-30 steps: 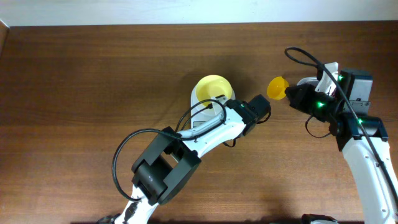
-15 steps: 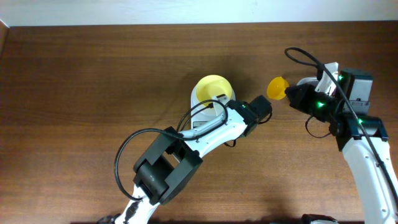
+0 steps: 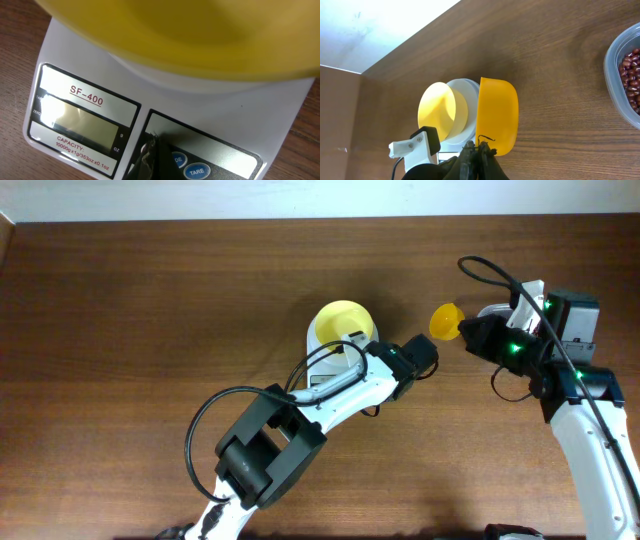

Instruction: Scoop item into bowl and weigh 50g on scale

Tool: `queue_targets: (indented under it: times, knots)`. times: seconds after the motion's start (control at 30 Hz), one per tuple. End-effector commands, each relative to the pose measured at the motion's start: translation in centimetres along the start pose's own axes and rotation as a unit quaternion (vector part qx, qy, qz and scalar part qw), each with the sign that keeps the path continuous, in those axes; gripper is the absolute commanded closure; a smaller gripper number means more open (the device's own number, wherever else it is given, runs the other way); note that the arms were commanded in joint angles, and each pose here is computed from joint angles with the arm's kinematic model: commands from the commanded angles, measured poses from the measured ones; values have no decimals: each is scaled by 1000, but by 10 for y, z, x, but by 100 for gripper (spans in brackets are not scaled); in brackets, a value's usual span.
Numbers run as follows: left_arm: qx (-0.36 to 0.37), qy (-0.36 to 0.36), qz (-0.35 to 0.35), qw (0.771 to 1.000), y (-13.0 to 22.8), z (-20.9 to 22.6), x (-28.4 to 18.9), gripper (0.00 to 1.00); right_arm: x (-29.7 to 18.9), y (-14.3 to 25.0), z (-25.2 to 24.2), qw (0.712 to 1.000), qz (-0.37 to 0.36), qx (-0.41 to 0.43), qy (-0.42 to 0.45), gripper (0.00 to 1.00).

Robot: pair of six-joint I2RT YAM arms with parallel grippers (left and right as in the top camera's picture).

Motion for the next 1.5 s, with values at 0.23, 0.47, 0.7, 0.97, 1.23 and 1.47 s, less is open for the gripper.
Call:
queue_targets:
  times: [0.23,0.47,0.7,0.97,1.23,1.47]
  knots:
    - [-2,-39,20,999,11,13,33,100,-9,-11,3,1000,-17,-13,7,96]
    - [0,-43,20,999,12,14,35,100,-9,-11,3,1000,-17,-13,8,96]
    - [5,-54,21,998,15,18,40,100,-9,-11,1,1000,-18,-13,12,96]
    - [10,-65,25,998,18,25,42,100,-9,-9,0,1000,-14,-11,17,96]
    - [12,-72,31,997,23,31,46,100,-9,-9,0,1000,-14,-10,17,96]
    - [13,-74,34,997,17,26,34,100,-9,-9,-2,1000,-14,-10,21,96]
Point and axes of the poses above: each gripper's point midway between its finger pads, its own x axis out along the fingers, its own z axis along the line the jaws close on, y = z × x, the point moved 1 cm from there along -x, back along the fingers, and after that the axes turned 15 degrees about -x, right-handed, at the moved point
